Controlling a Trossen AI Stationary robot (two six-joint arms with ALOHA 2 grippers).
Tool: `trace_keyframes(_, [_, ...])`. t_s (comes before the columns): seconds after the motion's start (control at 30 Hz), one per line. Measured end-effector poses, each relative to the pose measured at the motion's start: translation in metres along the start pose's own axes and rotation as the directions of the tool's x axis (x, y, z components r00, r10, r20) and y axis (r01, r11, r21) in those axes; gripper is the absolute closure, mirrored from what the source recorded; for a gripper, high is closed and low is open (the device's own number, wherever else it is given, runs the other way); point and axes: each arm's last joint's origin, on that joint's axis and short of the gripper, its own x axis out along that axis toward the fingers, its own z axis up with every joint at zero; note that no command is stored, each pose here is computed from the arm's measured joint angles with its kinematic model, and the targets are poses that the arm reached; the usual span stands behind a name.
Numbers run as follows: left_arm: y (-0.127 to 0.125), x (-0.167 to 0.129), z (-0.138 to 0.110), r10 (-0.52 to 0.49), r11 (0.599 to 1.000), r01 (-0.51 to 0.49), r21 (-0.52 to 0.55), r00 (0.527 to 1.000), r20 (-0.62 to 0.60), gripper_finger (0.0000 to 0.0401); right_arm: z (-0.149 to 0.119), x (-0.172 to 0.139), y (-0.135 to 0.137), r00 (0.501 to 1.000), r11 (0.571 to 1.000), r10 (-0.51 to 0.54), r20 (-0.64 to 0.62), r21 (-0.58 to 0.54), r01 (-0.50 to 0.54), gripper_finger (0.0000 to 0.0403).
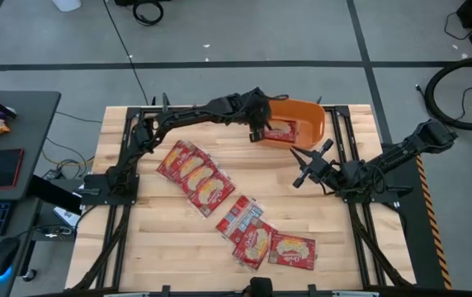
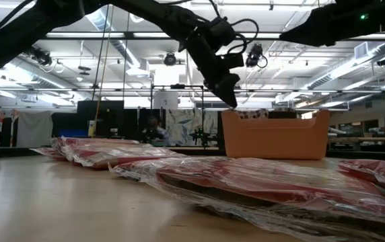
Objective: Sort popcorn bags into baskets
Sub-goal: Put the popcorn bag into the bin
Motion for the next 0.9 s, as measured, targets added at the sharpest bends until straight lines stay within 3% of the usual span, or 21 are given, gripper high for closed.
trace_keyframes(0.1, [-0.002, 0.008, -0.004, -0.005, 1.0, 0.005, -0.021, 1.0, -0.01, 0.0264, 0.0, 0.002, -0.001, 0.999, 0.999, 0.027, 0.024, 0.018, -0.027, 0.0355])
trace_keyframes(0.33, [-0.012, 0.002, -0.017, -0.053, 0.997, 0.06, 0.037, 0.983, -0.177, 0.0264, -0.004, 0.006, -0.002, 1.0, 1.0, -0.01, -0.012, 0.003, 0.01, 0.0355])
trace_keyframes(0.5, [-0.015, -0.001, -0.023, 0.002, 0.997, 0.018, 0.07, 0.964, -0.265, 0.0264, -0.004, 0.006, -0.002, 1.0, 1.0, -0.011, -0.013, 0.007, 0.011, 0.0355])
trace_keyframes(0.7, [-0.011, -0.001, -0.023, 0.089, 0.989, -0.051, 0.14, 0.955, -0.282, 0.0264, -0.004, 0.006, -0.002, 1.0, 1.0, -0.009, -0.012, 0.009, 0.009, 0.0355])
trace_keyframes(0.9, [-0.011, -0.001, -0.023, 0.097, 0.985, -0.051, 0.167, 0.956, -0.278, 0.0264, -0.004, 0.006, -0.002, 1.0, 1.0, -0.009, -0.012, 0.009, 0.009, 0.0355])
